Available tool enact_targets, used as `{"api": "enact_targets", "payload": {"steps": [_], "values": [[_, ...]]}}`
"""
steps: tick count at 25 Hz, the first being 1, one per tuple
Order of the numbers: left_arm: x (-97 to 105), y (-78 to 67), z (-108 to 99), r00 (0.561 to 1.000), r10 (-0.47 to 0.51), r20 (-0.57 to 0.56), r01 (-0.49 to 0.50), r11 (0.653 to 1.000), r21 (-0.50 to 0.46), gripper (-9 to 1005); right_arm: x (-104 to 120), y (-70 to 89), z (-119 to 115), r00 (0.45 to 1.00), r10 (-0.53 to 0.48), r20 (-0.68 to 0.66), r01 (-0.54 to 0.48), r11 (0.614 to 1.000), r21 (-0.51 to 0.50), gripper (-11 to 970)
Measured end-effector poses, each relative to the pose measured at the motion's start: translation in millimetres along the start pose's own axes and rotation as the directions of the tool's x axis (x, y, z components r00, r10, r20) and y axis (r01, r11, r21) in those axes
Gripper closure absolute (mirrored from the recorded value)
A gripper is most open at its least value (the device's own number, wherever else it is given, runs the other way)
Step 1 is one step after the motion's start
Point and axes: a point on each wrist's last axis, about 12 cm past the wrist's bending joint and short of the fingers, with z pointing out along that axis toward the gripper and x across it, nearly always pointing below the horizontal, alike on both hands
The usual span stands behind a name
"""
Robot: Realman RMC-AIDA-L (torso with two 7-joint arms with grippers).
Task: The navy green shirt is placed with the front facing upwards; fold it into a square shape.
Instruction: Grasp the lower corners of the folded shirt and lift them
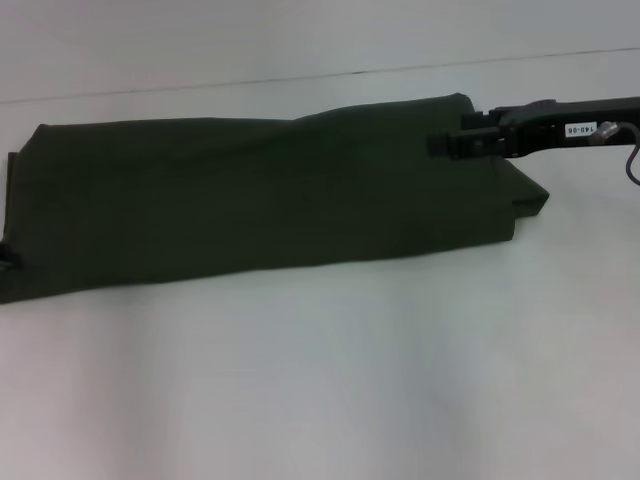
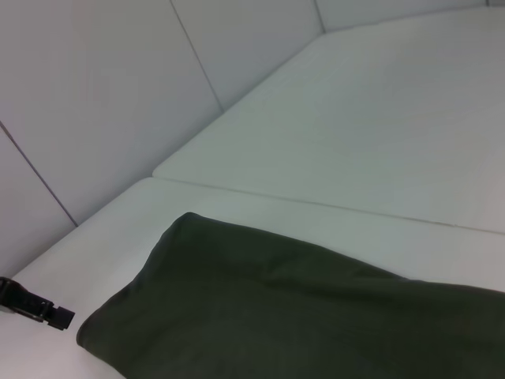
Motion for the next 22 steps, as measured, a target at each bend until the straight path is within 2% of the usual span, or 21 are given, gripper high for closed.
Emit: {"api": "enact_targets", "payload": {"steps": [10,22], "values": [[0.0,7.4,19.3,1.0,-0.005,0.022,0.006,0.998,-0.064,488,3.0,0.6,0.4,1.0,0.01,-0.001,-0.01,1.0,-0.006,61],[0.2,3.4,31.1,1.0,-0.001,-0.004,0.001,0.999,-0.047,487,4.3,1.1,0.8,1.0,0.014,-0.003,-0.014,1.0,-0.01,60]]}}
